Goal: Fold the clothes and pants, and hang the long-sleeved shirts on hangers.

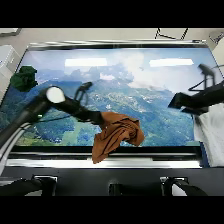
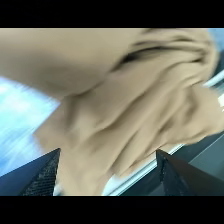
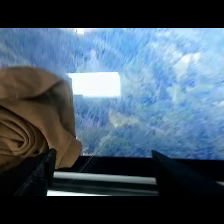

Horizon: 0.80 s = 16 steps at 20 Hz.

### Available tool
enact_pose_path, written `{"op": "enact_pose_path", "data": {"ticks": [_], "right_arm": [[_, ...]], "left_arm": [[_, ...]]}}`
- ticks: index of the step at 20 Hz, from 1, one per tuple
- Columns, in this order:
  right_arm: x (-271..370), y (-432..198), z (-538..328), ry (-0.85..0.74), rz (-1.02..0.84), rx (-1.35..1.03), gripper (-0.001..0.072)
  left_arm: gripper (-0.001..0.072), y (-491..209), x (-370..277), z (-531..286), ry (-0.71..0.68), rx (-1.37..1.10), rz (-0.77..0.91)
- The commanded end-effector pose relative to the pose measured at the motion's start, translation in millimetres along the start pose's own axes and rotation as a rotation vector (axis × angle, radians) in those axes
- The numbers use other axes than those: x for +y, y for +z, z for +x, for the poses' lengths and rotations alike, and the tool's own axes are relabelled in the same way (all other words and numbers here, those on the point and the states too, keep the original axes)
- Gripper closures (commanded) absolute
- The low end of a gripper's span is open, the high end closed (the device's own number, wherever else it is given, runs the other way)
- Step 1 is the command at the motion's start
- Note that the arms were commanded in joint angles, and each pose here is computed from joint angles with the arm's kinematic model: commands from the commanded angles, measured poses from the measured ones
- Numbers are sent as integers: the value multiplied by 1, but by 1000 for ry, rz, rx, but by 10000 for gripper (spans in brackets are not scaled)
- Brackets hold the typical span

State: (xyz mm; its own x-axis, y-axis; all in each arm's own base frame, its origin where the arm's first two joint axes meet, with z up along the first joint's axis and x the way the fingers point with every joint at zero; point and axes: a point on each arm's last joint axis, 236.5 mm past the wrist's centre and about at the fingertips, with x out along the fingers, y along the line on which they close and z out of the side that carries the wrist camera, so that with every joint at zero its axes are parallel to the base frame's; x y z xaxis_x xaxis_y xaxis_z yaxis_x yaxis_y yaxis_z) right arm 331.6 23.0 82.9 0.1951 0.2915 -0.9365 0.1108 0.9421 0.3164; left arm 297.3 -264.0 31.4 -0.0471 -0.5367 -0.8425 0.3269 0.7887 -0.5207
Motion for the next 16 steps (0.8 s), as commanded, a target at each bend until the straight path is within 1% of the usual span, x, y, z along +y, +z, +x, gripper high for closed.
{"op": "enact_pose_path", "data": {"ticks": [1, 2, 4, 5, 7, 12, 15, 16], "right_arm": [[8, -41, 62, 129, 40, 219, 10], [14, -54, 75, 178, 45, 268, 10], [24, -75, 97, 265, 63, 316, 9], [26, -83, 106, 289, 75, 330, 8], [27, -97, 118, 309, 108, 354, 8], [29, -110, 140, 321, 133, 349, 9], [45, -120, 155, 302, 53, 346, -2], [50, -118, 160, 294, 40, 330, -1]], "left_arm": [[-4, -53, 39, -18, 10, 94, -88], [-4, -74, 45, -5, 6, 120, -122], [-4, -108, 42, 29, -65, 151, -215], [-4, -122, 38, 45, -100, 168, -242], [-4, -140, 34, 74, -126, 168, -287], [-3, -150, 27, 111, -93, 140, -291], [0, -150, 24, 122, -75, 130, -327], [38, -151, 24, 125, -70, 137, -338]]}}
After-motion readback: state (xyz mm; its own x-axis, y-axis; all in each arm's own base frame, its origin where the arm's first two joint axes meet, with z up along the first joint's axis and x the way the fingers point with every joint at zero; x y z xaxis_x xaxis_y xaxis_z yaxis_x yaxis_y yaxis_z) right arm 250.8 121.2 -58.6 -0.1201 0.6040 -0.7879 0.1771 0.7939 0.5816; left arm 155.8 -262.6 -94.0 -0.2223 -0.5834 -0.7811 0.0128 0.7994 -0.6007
